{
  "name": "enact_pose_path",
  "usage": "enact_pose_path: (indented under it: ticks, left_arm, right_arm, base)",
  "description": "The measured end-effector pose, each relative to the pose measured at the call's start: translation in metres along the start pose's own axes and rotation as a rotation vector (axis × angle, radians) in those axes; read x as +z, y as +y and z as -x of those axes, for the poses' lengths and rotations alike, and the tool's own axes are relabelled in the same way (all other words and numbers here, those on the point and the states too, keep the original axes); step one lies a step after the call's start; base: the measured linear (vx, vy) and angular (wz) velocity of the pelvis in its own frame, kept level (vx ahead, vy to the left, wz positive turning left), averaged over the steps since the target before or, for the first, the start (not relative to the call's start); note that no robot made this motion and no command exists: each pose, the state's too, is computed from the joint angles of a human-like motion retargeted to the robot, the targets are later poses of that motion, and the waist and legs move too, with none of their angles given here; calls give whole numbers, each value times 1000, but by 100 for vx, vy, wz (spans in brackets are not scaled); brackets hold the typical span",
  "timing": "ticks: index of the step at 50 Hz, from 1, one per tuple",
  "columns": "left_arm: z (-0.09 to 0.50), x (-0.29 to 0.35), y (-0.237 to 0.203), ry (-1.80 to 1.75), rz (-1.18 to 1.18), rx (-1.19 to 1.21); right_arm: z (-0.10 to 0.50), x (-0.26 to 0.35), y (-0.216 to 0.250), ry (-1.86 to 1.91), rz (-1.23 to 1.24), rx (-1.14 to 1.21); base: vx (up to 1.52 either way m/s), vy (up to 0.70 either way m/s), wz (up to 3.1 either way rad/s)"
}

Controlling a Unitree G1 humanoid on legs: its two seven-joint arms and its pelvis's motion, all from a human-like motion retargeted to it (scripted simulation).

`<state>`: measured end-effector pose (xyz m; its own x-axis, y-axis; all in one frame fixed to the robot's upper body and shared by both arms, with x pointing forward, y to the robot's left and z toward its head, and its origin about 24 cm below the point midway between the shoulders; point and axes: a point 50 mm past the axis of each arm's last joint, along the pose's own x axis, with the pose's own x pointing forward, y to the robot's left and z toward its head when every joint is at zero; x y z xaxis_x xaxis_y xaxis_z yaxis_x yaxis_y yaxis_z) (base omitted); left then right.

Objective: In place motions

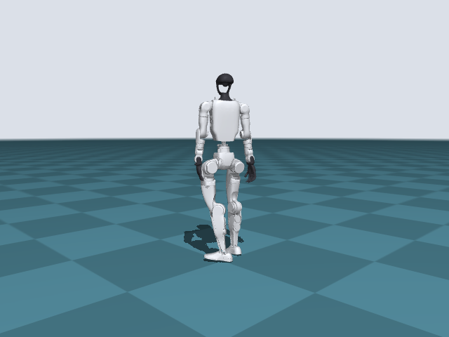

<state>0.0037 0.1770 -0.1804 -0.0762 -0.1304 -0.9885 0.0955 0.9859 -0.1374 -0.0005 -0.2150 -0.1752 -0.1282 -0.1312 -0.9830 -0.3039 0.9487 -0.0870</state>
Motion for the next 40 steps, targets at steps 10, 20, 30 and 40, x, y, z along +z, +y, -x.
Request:
enact_pose_path:
  ticks: [10,20,30,40]
  left_arm:
    - [-2,-32,-9,113,-37,-24]
    - [1,-43,1,135,-19,15]
    - [3,-45,9,144,-26,48]
    - [3,-65,4,196,38,73]
  right_arm:
    - [2,13,-7,-26,100,-28]
    - [2,15,-8,-44,113,-11]
    - [2,19,-7,-72,155,4]
    - [3,29,-4,-101,221,5]
  base:
    - [13,6,86]
    - [13,13,118]
    - [7,11,105]
    - [2,6,56]
